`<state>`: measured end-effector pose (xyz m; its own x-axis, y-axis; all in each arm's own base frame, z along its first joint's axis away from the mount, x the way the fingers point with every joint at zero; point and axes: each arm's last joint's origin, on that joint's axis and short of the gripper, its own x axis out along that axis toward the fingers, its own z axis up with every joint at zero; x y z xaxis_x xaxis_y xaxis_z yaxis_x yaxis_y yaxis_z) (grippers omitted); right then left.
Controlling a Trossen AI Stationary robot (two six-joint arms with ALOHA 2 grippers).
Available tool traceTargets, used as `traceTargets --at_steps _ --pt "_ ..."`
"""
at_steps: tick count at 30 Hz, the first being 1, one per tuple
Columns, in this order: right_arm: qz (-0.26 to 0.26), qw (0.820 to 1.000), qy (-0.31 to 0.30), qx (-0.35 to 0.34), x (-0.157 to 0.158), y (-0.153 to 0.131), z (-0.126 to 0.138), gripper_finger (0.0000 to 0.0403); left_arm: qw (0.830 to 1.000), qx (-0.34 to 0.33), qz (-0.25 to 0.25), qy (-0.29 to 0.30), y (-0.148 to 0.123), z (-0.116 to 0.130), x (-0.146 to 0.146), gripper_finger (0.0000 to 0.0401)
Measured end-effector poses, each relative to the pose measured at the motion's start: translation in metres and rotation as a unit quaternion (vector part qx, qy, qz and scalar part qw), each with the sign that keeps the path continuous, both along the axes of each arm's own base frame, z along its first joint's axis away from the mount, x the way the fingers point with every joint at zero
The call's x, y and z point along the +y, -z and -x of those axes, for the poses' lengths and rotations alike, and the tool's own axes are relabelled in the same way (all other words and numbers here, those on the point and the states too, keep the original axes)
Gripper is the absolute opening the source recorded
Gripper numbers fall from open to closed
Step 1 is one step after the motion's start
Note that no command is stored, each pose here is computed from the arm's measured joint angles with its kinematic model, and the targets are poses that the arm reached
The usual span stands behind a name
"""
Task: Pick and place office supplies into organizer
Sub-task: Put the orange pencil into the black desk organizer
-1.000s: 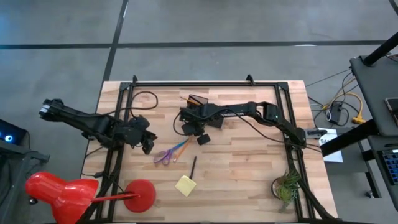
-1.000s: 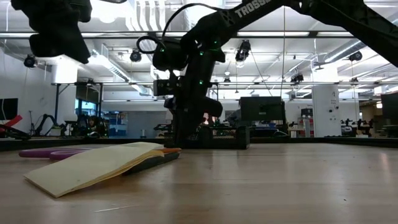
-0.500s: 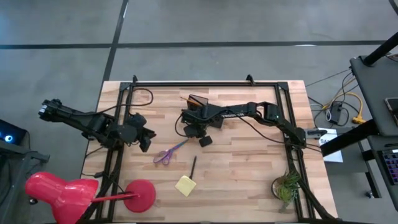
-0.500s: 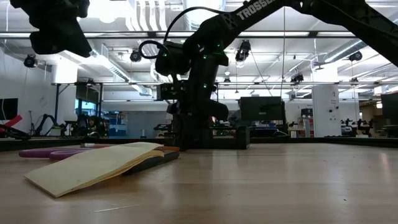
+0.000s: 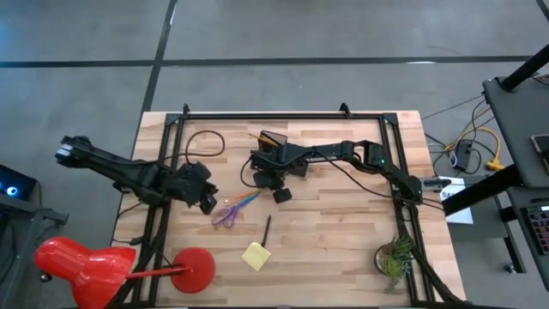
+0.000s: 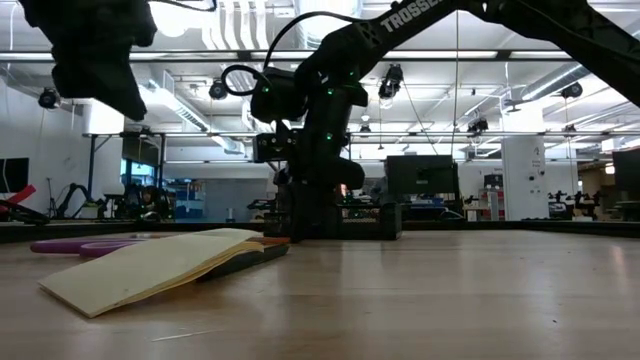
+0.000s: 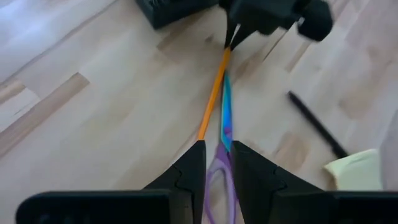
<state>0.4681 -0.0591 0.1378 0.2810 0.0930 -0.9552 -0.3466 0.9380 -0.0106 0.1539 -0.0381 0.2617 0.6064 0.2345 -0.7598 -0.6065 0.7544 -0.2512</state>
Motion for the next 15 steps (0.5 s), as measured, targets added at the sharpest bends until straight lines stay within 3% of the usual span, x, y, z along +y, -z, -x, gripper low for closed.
traceTargets --at_steps 9,15 --pt "-0.009 1.000 0.013 0.003 0.002 0.002 0.001 0.0009 0.997 0.074 0.008 0.020 0.021 -0.019 -0.008 0.0059" --pt "-0.009 1.000 0.013 0.002 0.002 0.003 0.000 0.0009 0.990 0.104 -0.019 0.092 0.029 -0.029 -0.013 0.0059"
